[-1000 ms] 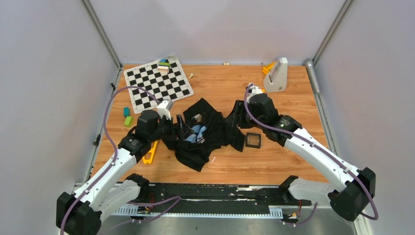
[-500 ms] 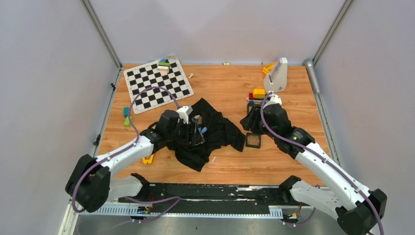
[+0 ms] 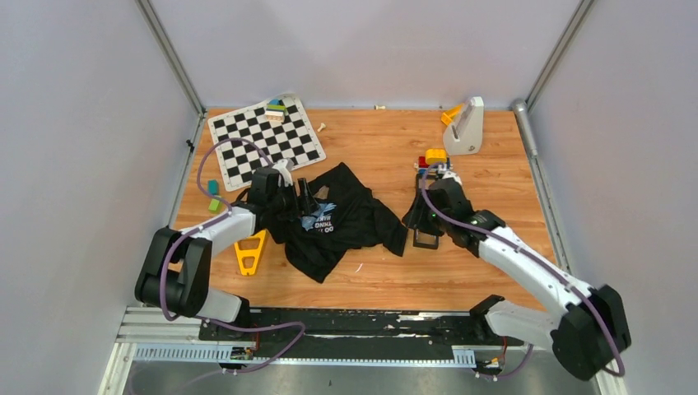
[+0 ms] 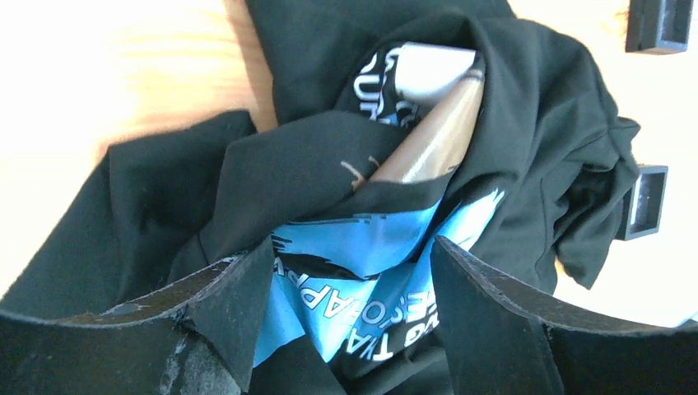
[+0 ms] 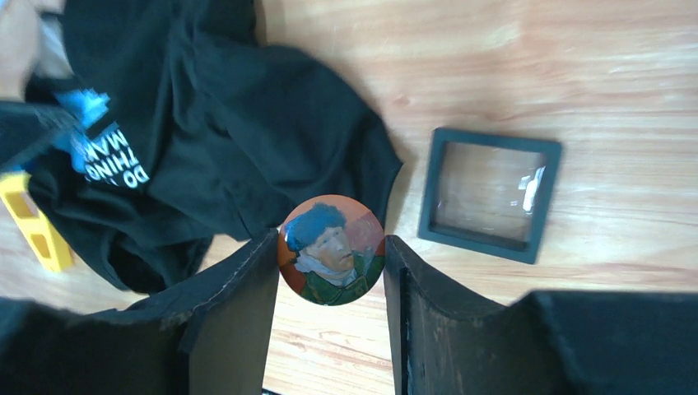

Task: Remove the brooch from the garment

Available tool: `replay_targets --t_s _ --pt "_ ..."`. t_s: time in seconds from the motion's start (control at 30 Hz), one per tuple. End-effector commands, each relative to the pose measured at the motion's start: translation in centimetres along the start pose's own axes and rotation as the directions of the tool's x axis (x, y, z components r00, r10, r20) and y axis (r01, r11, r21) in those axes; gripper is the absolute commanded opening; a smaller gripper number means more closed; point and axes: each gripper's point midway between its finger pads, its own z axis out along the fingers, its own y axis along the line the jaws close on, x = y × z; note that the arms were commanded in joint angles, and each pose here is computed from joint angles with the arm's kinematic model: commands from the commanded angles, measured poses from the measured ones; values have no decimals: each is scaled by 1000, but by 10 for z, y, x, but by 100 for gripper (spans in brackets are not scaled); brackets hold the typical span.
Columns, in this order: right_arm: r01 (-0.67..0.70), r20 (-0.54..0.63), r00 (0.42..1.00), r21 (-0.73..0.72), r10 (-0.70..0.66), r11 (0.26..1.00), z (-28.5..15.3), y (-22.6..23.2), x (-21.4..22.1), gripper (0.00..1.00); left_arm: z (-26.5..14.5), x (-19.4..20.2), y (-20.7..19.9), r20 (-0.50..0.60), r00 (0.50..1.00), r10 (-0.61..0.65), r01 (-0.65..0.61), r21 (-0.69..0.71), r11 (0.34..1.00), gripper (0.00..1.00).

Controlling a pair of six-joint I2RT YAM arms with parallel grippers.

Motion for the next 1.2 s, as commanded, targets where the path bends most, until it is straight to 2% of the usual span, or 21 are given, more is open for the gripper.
replay_targets --t_s 0.0,0.17,0.33,0.63,0.77,0.83,0.9,0.93,1.07,1.17 --pt "93 -41 994 -133 -99 987 16 54 3 29 -5 -45 -10 126 988 86 -85 -15 996 78" --pt "151 -63 985 -162 -163 975 48 89 11 29 -9 -61 -4 157 982 104 -97 -49 994 79" --pt "226 -68 968 -177 -241 958 72 119 20 31 -26 -60 -23 185 973 136 -145 32 989 81" --pt "275 -124 948 -151 -294 950 107 131 49 36 -67 -48 -39 245 964 107 -133 93 987 82" --pt "286 -132 943 -152 -306 946 114 137 54 38 -71 -35 -38 219 970 101 -127 108 986 82" --pt "291 -136 940 -154 -312 944 117 139 56 47 -70 -29 -38 202 974 98 -124 120 985 83" --pt "296 -137 939 -152 -317 943 118 141 58 68 -68 -24 -38 185 978 93 -118 130 984 83" --pt "299 -136 938 -153 -319 942 117 141 58 73 -66 -21 -38 173 981 91 -115 138 984 84" --pt "294 -124 942 -148 -313 944 109 138 54 86 -60 -15 -39 156 984 85 -111 166 980 86" --pt "298 -103 945 -132 -312 945 96 131 47 88 -58 -13 -42 157 984 86 -117 195 974 87"
